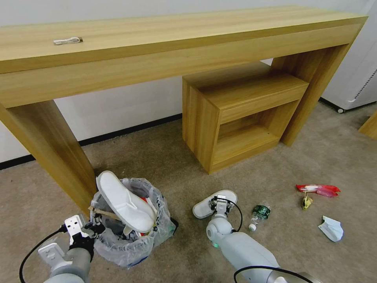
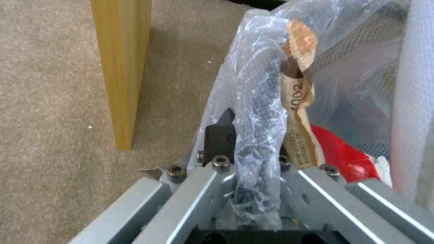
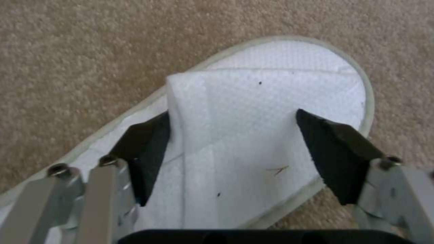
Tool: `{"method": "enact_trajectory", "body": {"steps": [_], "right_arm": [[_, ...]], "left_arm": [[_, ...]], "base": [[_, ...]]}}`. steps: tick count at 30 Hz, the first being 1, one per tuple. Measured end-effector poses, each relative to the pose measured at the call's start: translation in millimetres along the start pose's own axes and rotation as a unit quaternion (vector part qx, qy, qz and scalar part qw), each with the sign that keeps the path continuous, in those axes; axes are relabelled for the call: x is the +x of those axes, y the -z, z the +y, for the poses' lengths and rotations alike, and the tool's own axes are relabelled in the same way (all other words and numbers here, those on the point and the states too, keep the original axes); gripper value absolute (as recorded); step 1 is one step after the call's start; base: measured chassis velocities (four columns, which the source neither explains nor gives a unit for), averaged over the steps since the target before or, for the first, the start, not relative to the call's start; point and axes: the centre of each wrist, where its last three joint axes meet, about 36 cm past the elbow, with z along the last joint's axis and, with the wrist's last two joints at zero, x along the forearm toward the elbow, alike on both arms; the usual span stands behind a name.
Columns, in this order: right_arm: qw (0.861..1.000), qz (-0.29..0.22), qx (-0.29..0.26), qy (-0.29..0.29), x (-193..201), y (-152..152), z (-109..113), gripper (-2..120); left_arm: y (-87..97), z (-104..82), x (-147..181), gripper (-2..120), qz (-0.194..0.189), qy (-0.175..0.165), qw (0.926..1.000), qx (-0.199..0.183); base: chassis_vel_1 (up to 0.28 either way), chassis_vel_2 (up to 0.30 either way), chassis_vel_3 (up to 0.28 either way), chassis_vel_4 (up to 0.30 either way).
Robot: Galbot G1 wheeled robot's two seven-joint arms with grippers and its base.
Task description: Pick up the trash bin and place the garbage on the floor into it.
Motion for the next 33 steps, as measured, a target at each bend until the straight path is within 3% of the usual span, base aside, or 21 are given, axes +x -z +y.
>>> {"method": "enact_trajectory", "body": {"steps": [5,19,28,33], "right_arm": [[1.0,0.001,0.002,-0.004,2.8,-5.3,-3.7,61],[1.0,0.001,0.009,-0.016,8.1,-24.2,-19.7,7],[1.0,-0.004,0.007,-0.007,20.5,-34.9,-41.7,0],[0.999,-0.036,0.0,0.017,39.8,-24.7,-74.6,0]], "left_arm": [[-2.0,0.0,-2.6,1,0.001,0.001,1.0,0.001],[-1.8,1.2,-4.5,1,0.0,-0.001,1.0,-0.003],[0.0,2.0,-5.5,1,-0.002,-0.001,1.0,-0.007],[-2.3,3.4,-7.8,1,0.0,0.002,1.0,-0.006]], "base": [[0.0,0.0,0.0,0.0],[0.0,0.0,0.0,0.0],[0.0,0.0,0.0,0.0],[0.0,0.0,0.0,0.0]]}}
